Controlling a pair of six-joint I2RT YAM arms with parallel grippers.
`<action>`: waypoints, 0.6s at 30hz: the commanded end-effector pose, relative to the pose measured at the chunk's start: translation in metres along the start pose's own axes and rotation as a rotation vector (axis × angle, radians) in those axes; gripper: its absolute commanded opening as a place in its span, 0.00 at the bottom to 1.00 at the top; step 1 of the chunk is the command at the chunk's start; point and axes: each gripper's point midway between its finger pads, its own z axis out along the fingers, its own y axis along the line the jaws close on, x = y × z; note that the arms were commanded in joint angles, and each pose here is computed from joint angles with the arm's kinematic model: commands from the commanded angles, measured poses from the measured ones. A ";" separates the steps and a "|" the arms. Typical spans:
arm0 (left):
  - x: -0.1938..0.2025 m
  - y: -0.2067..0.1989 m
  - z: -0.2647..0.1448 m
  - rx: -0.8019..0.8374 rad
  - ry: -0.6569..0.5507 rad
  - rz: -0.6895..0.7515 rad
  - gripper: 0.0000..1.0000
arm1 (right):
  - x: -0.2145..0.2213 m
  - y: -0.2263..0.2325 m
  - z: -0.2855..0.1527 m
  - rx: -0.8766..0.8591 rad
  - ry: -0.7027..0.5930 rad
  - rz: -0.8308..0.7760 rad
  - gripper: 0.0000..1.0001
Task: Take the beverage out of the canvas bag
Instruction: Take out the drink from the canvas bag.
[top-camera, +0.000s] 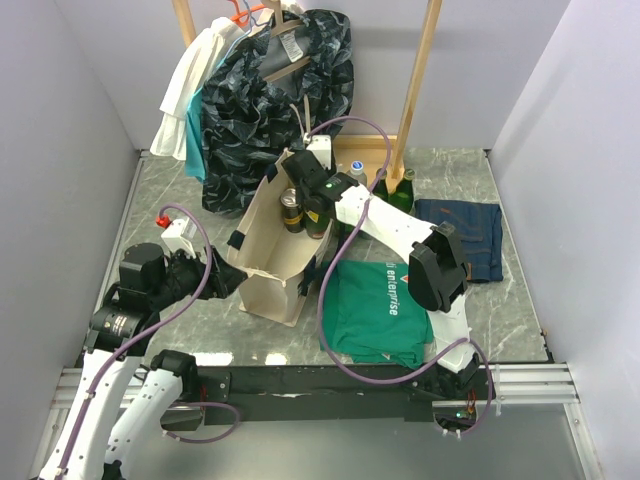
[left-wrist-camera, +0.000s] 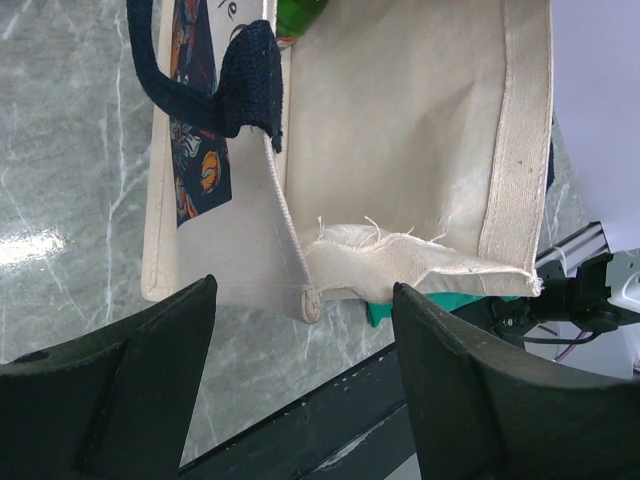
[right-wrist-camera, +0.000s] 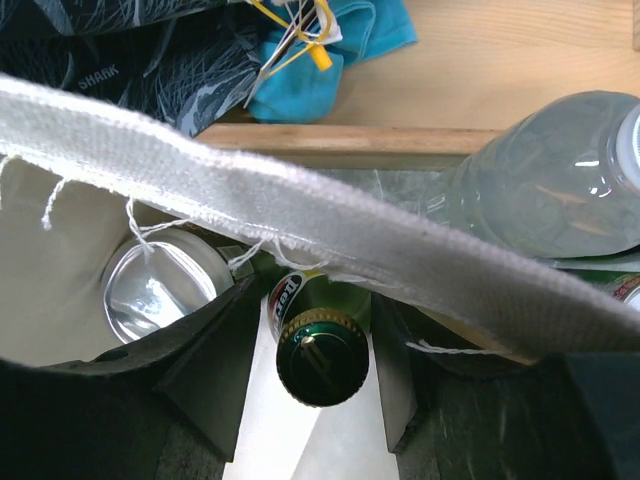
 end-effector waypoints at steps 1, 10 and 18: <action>-0.002 0.001 0.001 -0.009 -0.008 -0.006 0.77 | -0.036 -0.013 -0.012 0.021 -0.091 0.057 0.55; -0.002 0.000 0.001 -0.007 -0.009 -0.007 0.76 | -0.043 -0.015 -0.018 0.021 -0.103 0.050 0.52; -0.002 0.001 0.001 -0.009 -0.007 -0.008 0.76 | -0.037 -0.018 -0.016 0.039 -0.077 0.030 0.48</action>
